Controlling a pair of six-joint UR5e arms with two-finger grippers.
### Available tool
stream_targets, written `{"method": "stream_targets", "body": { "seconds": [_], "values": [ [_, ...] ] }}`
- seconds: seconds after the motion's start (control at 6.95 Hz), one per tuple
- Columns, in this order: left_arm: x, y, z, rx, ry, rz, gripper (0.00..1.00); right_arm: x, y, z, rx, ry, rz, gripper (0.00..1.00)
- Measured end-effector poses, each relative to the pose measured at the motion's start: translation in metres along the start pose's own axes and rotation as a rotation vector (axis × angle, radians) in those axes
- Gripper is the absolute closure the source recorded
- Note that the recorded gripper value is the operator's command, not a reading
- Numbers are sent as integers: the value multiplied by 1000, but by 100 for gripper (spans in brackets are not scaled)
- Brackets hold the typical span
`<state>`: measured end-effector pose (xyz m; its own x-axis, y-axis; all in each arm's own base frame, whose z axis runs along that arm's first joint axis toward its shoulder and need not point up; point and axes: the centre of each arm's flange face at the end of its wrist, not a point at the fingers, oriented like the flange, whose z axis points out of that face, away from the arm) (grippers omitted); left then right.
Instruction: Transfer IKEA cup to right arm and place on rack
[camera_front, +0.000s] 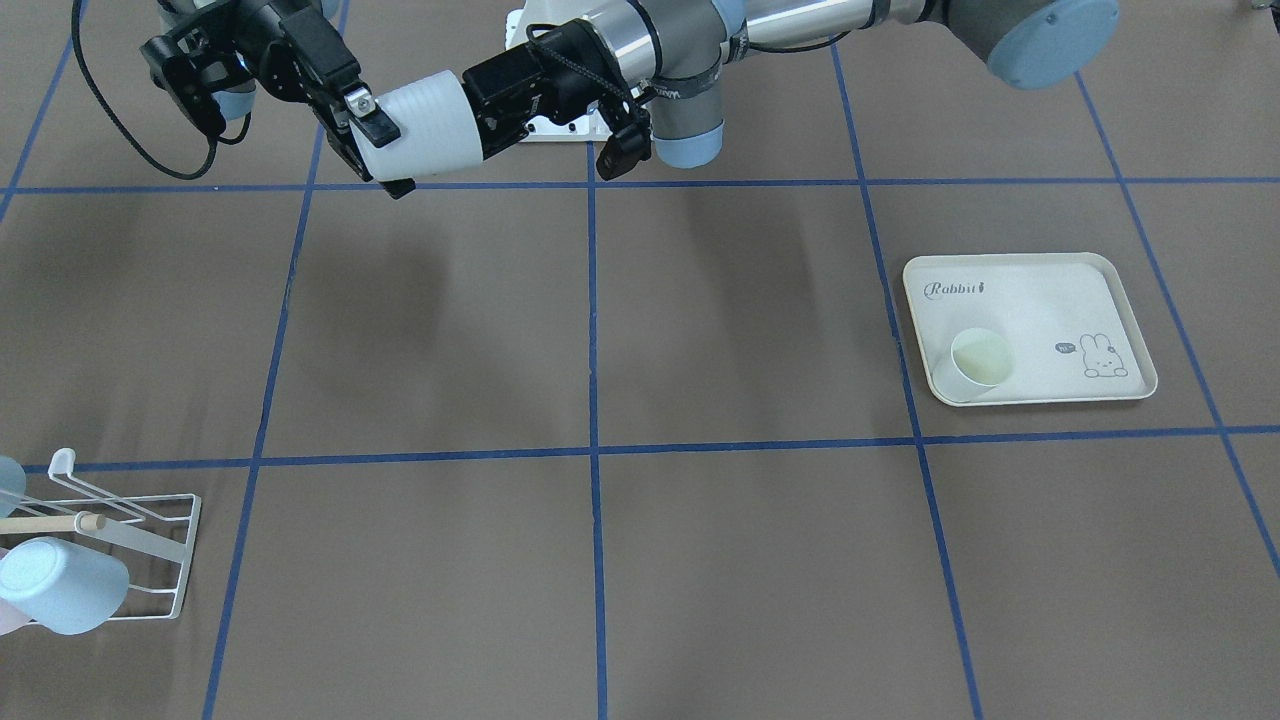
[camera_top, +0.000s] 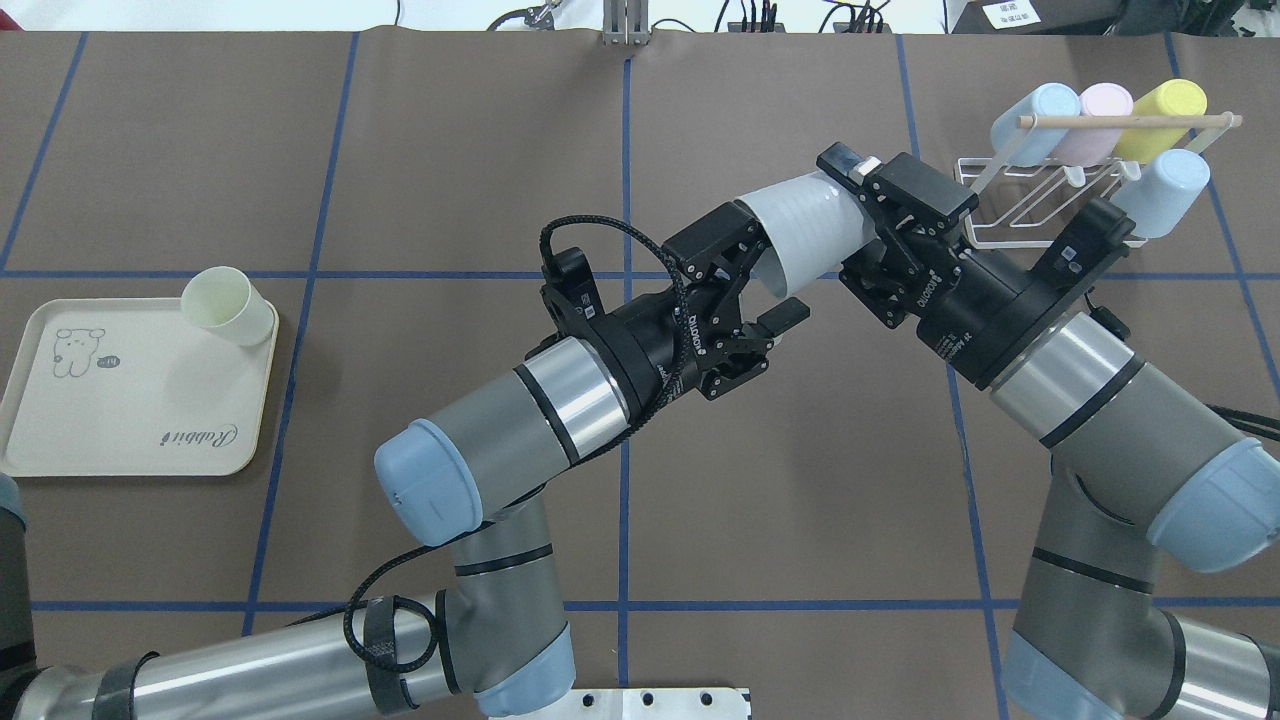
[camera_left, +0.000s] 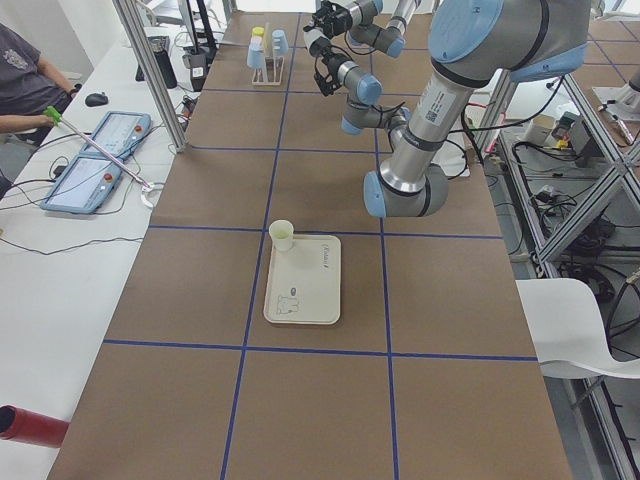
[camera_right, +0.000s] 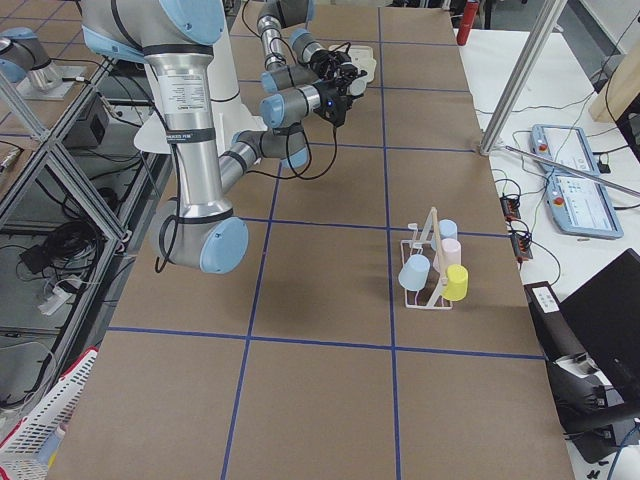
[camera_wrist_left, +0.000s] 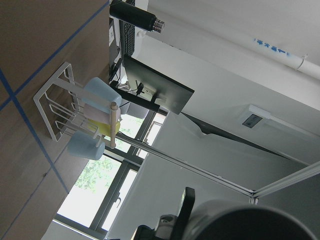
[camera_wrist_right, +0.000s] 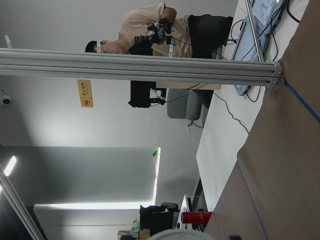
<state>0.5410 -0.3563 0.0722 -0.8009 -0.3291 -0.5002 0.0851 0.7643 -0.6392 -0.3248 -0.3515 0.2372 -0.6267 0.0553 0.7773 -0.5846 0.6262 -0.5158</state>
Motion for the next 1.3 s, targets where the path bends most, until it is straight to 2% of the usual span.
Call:
{"method": "stream_targets", "body": {
  "seconds": [0.72,1.01,1.3],
  "values": [
    [7,-8,-1,2,10,10,0,-6,-20,0,37,-11,-19,100],
    [11,-11,-1,3,14,14,0,-8,-45,1,82,-10,-52,100],
    [13,-14,0,8,15,25,0,-5,-86,8,147,3,-107,100]
  ]
}}
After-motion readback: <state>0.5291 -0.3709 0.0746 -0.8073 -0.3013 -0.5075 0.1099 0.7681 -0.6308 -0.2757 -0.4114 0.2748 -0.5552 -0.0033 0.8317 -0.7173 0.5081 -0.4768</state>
